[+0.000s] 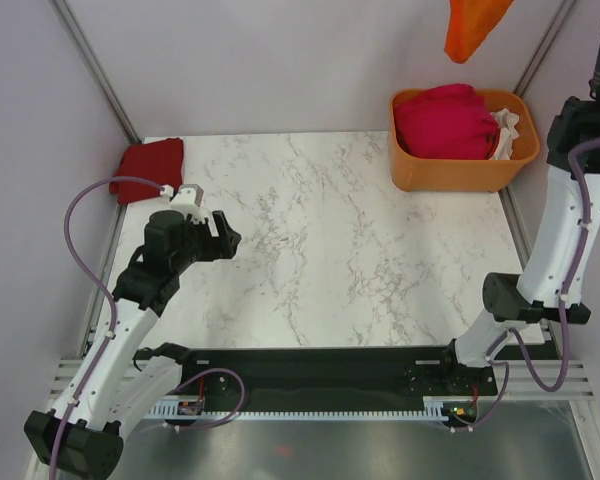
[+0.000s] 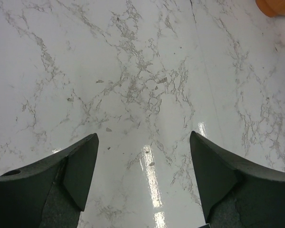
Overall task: Fold and stack the t-shirts
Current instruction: Move the tshirt to the center of the board, then flatten the tshirt out
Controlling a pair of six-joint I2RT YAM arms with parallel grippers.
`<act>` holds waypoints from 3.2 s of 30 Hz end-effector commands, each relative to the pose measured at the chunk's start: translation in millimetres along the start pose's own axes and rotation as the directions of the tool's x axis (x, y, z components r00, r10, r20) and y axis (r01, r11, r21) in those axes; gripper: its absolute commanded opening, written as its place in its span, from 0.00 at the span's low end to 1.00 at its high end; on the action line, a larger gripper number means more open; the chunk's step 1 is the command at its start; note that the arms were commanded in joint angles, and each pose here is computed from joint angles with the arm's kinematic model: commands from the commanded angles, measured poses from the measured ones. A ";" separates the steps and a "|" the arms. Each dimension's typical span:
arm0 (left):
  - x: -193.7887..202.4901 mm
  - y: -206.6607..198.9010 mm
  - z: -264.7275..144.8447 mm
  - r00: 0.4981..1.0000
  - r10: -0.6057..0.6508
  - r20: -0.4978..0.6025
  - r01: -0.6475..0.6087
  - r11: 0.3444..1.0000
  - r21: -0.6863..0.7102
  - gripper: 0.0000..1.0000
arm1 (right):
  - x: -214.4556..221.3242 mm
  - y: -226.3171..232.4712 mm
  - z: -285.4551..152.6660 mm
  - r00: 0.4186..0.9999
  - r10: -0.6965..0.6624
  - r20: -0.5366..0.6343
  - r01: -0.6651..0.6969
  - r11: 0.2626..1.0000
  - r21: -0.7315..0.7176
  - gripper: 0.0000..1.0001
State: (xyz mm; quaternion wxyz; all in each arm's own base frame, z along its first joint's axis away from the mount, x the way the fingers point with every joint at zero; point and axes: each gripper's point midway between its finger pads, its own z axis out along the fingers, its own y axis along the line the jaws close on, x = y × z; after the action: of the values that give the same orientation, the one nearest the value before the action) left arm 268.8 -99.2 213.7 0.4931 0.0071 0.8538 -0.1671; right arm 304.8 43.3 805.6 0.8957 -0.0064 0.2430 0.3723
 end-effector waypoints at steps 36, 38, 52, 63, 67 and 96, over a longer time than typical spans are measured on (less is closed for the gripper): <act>-10.4 -6.6 7.2 1.000 -0.015 -0.008 0.014 1.000 -0.008 0.82 | 384.1 -43.2 -418.5 0.061 0.232 -0.971 0.388 0.891 0.237 0.95; -8.0 -11.6 25.0 0.997 -0.046 -0.055 0.044 0.998 -0.042 0.81 | 398.4 -50.6 -437.0 0.017 0.258 -0.966 0.414 0.878 0.242 0.95; -16.3 -67.2 251.8 0.966 0.081 -0.247 -0.133 0.969 -0.206 0.62 | 355.9 -59.3 -480.7 0.117 0.345 -0.931 0.498 0.791 0.355 0.94; -16.3 -23.8 312.0 0.947 0.052 -0.316 -0.106 0.982 -0.158 0.73 | 345.5 -40.8 -497.7 0.084 0.335 -0.939 0.432 0.836 0.337 0.94; -8.5 -24.4 321.7 0.942 0.044 -0.332 -0.099 0.984 -0.151 0.75 | 353.1 -43.7 -506.7 0.055 0.340 -0.939 0.440 0.836 0.328 0.94; -123.6 -73.5 245.7 0.977 0.165 -0.134 -0.182 0.975 -0.127 0.02 | 353.6 -43.1 -507.1 0.061 0.343 -0.937 0.434 0.836 0.334 0.94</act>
State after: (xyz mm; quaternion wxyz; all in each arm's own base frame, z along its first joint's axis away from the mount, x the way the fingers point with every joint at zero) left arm 517.7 -209.5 67.0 0.3150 0.0284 0.9479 -0.0389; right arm 322.1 144.9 173.6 0.4227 -0.0139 0.8966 0.1311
